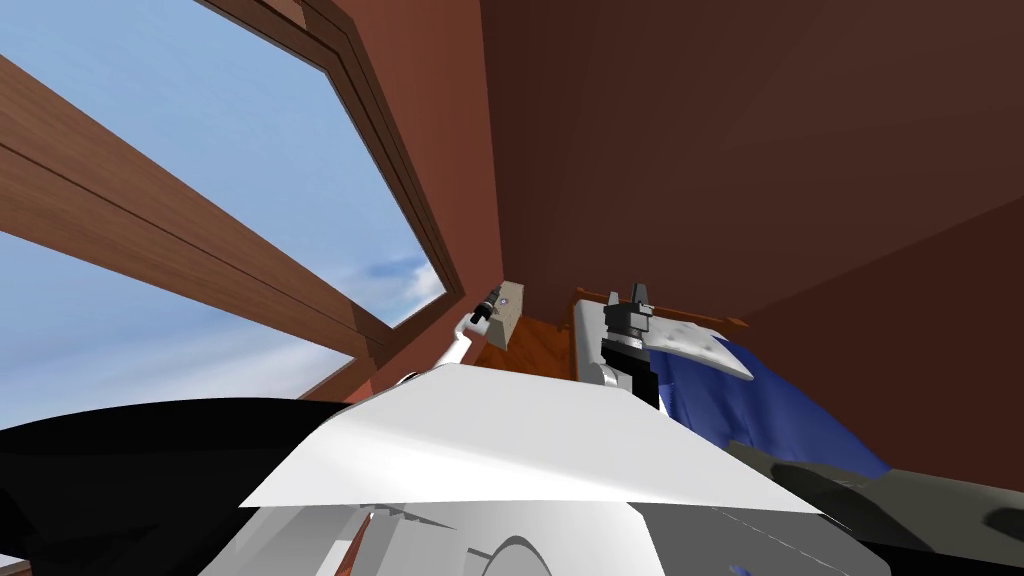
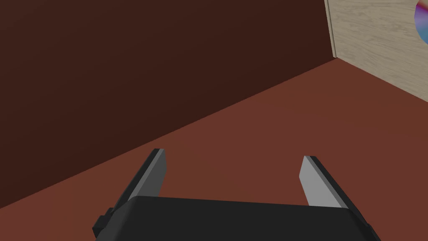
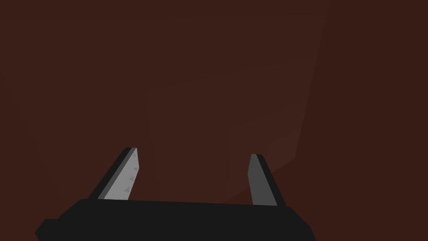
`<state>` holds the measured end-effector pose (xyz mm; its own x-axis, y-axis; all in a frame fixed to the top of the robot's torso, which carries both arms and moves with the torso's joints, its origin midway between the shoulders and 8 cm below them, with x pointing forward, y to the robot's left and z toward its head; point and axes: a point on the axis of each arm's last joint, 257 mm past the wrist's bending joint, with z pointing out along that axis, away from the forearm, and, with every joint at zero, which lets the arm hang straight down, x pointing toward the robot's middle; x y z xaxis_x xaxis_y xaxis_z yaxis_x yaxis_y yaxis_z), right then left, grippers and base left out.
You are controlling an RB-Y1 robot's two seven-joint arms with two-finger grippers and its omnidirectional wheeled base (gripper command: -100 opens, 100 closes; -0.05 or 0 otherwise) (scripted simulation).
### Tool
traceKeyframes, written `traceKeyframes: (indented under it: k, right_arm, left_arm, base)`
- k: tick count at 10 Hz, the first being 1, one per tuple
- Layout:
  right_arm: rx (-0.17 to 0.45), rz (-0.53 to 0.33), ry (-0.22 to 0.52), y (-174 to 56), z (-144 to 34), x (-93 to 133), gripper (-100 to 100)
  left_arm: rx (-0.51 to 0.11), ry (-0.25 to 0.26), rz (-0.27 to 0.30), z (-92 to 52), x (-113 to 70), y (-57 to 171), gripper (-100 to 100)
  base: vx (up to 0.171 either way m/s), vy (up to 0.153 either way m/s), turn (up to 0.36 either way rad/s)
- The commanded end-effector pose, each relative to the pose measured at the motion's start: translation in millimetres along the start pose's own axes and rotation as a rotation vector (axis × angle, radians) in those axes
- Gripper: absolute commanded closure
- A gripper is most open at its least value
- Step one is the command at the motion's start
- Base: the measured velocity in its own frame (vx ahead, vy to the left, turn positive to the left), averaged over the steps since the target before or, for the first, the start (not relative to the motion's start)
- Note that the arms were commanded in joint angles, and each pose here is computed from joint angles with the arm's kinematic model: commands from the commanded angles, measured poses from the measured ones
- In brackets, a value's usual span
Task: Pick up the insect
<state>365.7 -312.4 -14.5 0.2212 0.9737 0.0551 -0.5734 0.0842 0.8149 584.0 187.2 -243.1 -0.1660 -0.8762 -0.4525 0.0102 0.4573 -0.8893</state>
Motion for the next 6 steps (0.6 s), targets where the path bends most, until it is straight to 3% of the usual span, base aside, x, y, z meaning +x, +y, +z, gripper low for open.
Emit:
traceKeyframes:
  k: [1,4,6]
  right_arm:
    - [0.000,0.000,0.000,0.0,0.0,0.0,0]
    - [0.000,0.000,0.000,0.0,0.0,0.0,0]
    - [0.000,0.000,0.000,0.0,0.0,0.0,0]
  left_arm:
    - [-0.044,0.012,0.006,4.5,5.1,16.3,-100]
    - [-0.146,0.040,0.018,15.3,14.8,46.7,-100]
    - [-0.168,0.046,0.019,13.3,17.8,57.5,-100]
  base:
    - [0.000,0.000,0.000]
    - [0.014,0.000,0.010]
    - [0.013,0.004,0.003]
